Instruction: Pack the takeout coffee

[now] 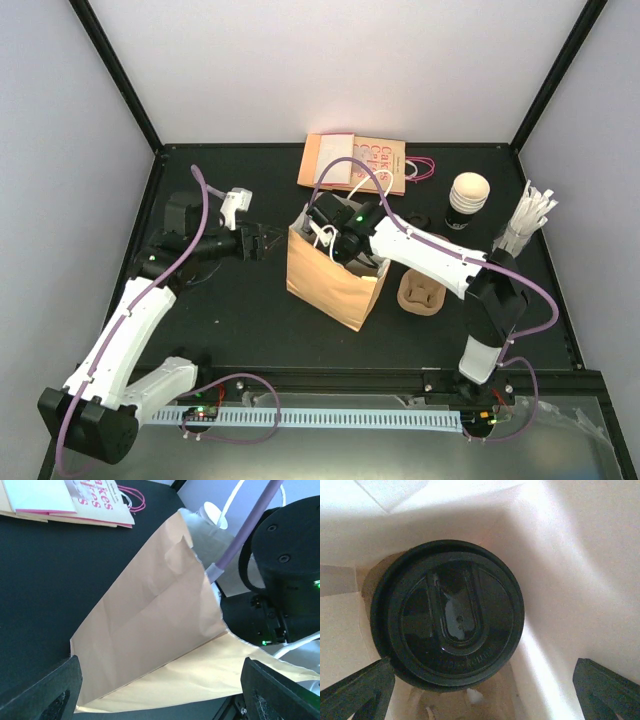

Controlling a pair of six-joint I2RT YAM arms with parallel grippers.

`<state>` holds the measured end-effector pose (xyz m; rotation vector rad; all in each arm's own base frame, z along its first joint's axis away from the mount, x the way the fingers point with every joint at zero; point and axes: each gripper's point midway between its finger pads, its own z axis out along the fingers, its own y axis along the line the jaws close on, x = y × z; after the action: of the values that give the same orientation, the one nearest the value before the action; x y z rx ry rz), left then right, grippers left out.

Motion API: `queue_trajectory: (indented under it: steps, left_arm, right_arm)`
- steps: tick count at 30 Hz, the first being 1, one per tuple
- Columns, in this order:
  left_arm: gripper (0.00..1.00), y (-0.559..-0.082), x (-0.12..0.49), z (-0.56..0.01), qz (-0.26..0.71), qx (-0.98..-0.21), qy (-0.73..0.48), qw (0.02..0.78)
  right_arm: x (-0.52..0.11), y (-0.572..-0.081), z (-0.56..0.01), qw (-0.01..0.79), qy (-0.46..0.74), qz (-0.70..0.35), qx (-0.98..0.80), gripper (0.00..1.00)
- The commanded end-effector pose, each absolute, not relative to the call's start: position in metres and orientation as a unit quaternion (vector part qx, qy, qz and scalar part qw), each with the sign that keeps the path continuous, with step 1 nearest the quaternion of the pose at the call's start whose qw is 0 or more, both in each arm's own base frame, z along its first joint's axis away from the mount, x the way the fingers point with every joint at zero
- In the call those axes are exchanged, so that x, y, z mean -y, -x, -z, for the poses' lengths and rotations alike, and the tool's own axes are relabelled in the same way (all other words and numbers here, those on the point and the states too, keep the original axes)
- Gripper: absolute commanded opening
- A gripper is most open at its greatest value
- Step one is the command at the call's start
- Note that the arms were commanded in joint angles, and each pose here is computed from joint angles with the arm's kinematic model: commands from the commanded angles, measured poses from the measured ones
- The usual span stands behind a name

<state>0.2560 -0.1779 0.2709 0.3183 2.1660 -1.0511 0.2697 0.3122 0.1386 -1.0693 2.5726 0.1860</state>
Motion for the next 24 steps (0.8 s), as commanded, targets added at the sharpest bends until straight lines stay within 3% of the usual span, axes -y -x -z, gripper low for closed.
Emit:
queue_trajectory:
  steps: [1,24]
  left_arm:
    - [0.89,-0.250,0.175,-0.300,0.404,-0.819,-0.134,0.384]
    - [0.89,-0.242,0.168,-0.317,0.387,-0.810,-0.147,0.416]
  right_arm:
    - [-0.316,-0.266,-0.164,0.208,0.385,-0.075,-0.896,1.00]
    - [-0.310,-0.263,-0.269,0.321,0.370,-0.101,-0.866,1.00]
